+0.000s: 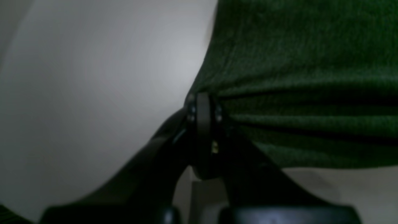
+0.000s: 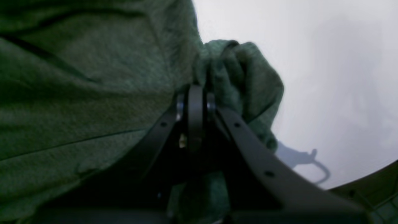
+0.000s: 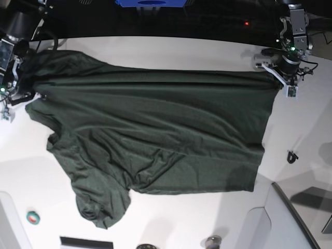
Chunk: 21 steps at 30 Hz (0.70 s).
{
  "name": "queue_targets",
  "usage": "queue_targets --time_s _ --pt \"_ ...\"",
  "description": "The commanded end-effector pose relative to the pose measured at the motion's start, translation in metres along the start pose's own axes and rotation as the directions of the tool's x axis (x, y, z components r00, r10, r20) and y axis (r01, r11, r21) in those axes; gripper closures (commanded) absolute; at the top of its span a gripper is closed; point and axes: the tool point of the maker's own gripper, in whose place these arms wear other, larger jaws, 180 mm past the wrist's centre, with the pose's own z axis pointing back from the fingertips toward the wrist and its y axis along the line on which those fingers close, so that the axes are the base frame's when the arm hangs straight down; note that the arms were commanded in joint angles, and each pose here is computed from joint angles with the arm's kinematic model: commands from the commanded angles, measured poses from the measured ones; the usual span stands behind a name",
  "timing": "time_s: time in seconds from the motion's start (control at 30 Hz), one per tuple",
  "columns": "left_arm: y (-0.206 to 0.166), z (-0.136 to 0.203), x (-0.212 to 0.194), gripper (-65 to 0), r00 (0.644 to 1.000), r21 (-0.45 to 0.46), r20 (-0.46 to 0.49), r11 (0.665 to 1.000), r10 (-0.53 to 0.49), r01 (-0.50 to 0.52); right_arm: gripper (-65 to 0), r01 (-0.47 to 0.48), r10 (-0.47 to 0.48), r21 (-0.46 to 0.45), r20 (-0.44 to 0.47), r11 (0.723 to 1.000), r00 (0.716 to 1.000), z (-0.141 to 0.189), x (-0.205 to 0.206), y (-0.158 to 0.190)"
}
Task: Layout the t-shirt on the table in an organized manner, then fold the t-shirt properly
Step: 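Pull the grasped shirt edge away from the left gripper with the right gripper, then release the shirt with the right gripper and regrasp its edge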
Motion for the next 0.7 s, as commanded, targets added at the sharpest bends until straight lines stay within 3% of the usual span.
queue_targets --time_s 0.0,0.1,0.13,0.2,0.3,0.4,0.5,0.6,0.67 --pt "-0.003 0.009 -0.036 0.0 0.988 -0.015 -0.148 0.999 -0.047 0.045 -1.1 0.004 -0.003 -0.035 0.043 0.999 0.999 0.006 0.018 -0.011" --pt "-0.002 0.016 -0.030 0.0 0.988 -0.013 -0.137 0.998 -0.067 0.066 -3.0 0.013 -0.013 -0.009 -0.028 1.000 1.000 0.005 -0.002 0.002" --pt "-0.001 0.017 -0.028 0.0 0.987 -0.011 -0.147 0.997 -0.072 0.071 -4.4 0.013 -0.013 -0.004 -0.010 1.000 1.000 0.010 0.002 0.006" --pt "0.003 0.021 -0.025 0.0 0.985 0.004 -0.160 0.998 -0.068 0.069 -8.1 -0.004 0.004 -0.006 0.051 1.000 0.999 0.028 0.005 0.010" --pt "0.025 0.031 -0.013 0.0 0.990 0.066 -0.134 0.997 -0.040 0.049 -17.7 -0.017 0.017 -0.003 0.229 1.000 0.973 0.069 0.038 0.021" --pt "0.039 0.039 -0.003 0.0 0.994 0.105 -0.105 0.993 -0.035 0.046 -23.9 -0.093 0.087 0.007 0.294 0.996 0.952 0.083 0.059 0.039" --pt "0.041 0.043 0.008 0.0 0.996 0.115 -0.077 0.991 -0.052 0.061 -24.2 -0.207 0.192 0.026 0.283 0.978 0.940 0.073 0.069 0.064" --pt "0.039 0.043 0.013 0.0 0.996 0.111 -0.066 0.992 -0.059 0.066 -23.9 -0.263 0.241 0.053 0.260 0.963 0.935 0.062 0.070 0.084" --pt "0.035 0.042 0.010 0.0 0.996 0.106 -0.070 0.993 -0.050 0.057 -19.5 -0.298 0.269 0.075 0.265 0.952 0.926 0.057 0.072 0.101"
